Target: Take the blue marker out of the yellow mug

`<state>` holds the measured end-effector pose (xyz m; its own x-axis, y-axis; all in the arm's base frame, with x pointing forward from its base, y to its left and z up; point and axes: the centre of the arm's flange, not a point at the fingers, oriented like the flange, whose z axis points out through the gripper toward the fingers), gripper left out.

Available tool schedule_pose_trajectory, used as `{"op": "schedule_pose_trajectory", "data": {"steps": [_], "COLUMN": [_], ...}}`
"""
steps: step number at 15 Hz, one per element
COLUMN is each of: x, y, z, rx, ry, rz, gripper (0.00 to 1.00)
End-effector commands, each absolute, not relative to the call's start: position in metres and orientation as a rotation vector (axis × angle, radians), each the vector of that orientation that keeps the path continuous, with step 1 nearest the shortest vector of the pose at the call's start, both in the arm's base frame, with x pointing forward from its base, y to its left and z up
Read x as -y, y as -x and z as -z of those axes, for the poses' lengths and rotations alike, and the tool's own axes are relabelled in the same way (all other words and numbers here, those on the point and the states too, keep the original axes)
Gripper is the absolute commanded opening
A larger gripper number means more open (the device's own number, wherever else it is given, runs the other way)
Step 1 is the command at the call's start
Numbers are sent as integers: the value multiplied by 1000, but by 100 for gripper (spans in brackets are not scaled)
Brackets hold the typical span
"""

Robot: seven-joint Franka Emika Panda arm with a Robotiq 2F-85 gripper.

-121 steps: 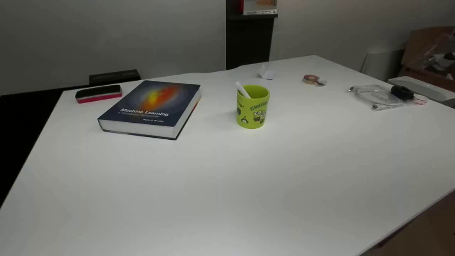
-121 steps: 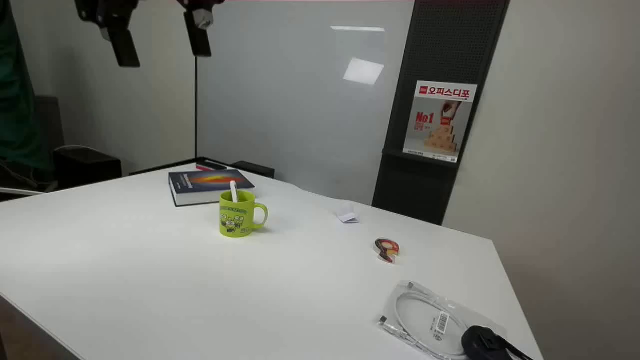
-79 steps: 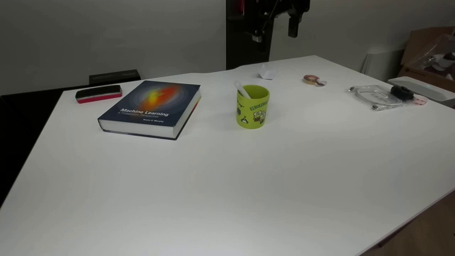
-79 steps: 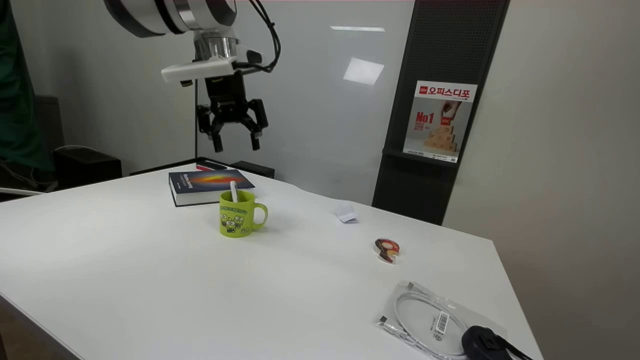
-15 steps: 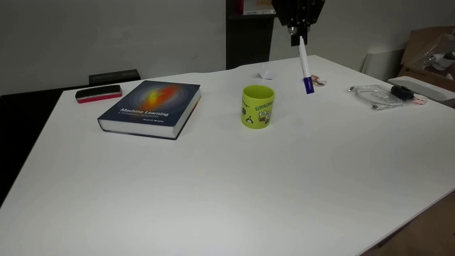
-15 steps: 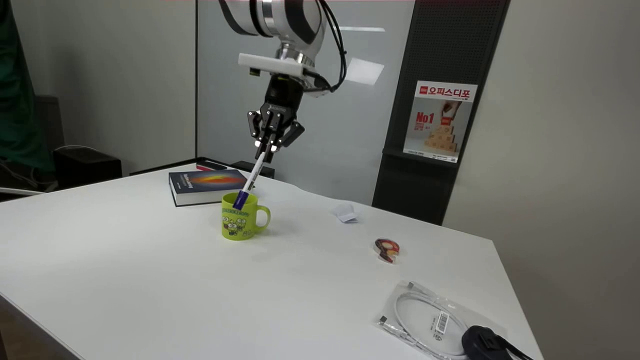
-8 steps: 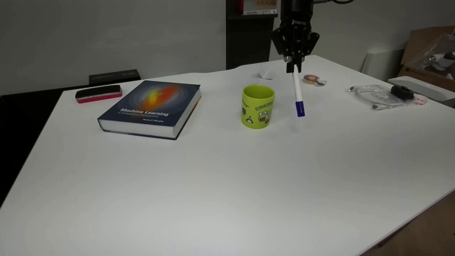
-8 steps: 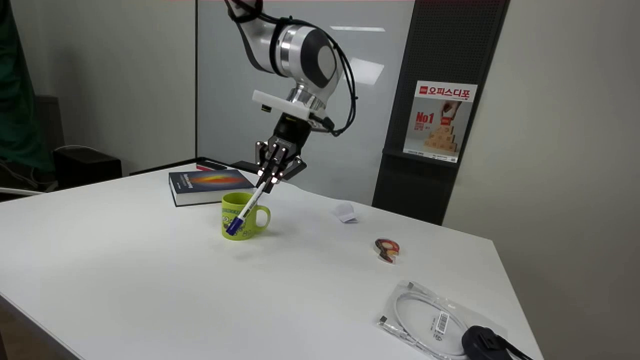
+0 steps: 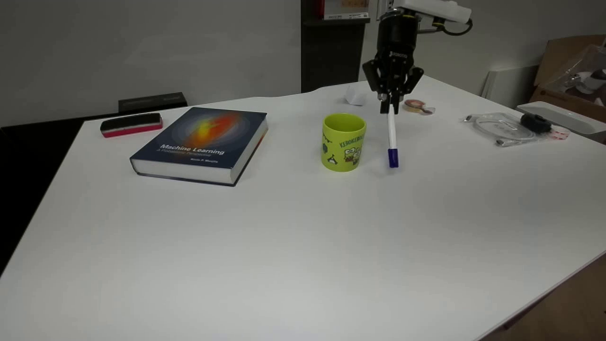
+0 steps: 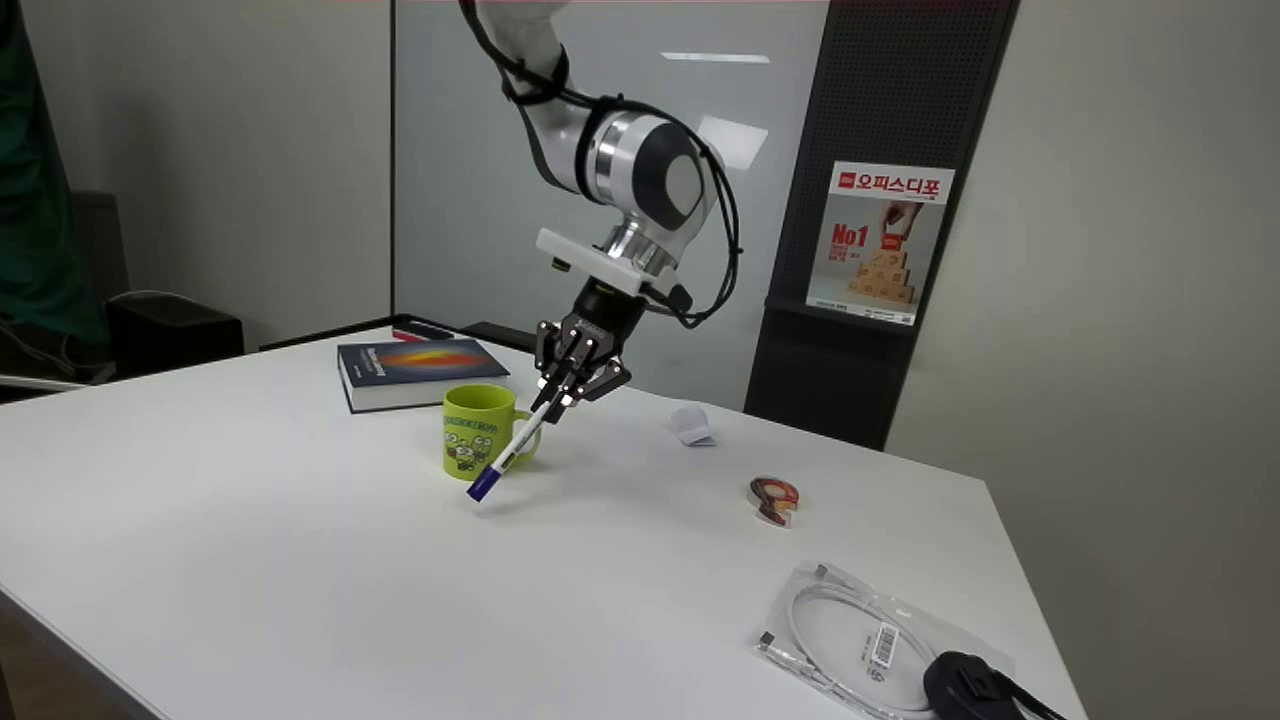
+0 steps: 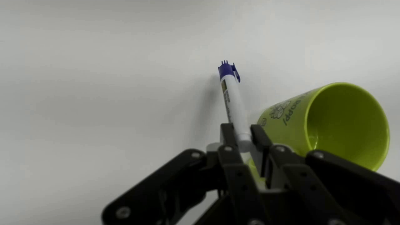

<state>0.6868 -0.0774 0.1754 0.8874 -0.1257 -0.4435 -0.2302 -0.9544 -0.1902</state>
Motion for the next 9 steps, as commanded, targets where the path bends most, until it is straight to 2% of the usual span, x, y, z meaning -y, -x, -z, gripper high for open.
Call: {"op": "schedule_pose_trajectory", "data": {"steps": [1,9], "x": [88,99], "y": [-706,-705], "z": [-168,-142], "rx": [-344,-410], "ry": [2778,2721], "rz": [-655,-699], "gripper": [5,5]}}
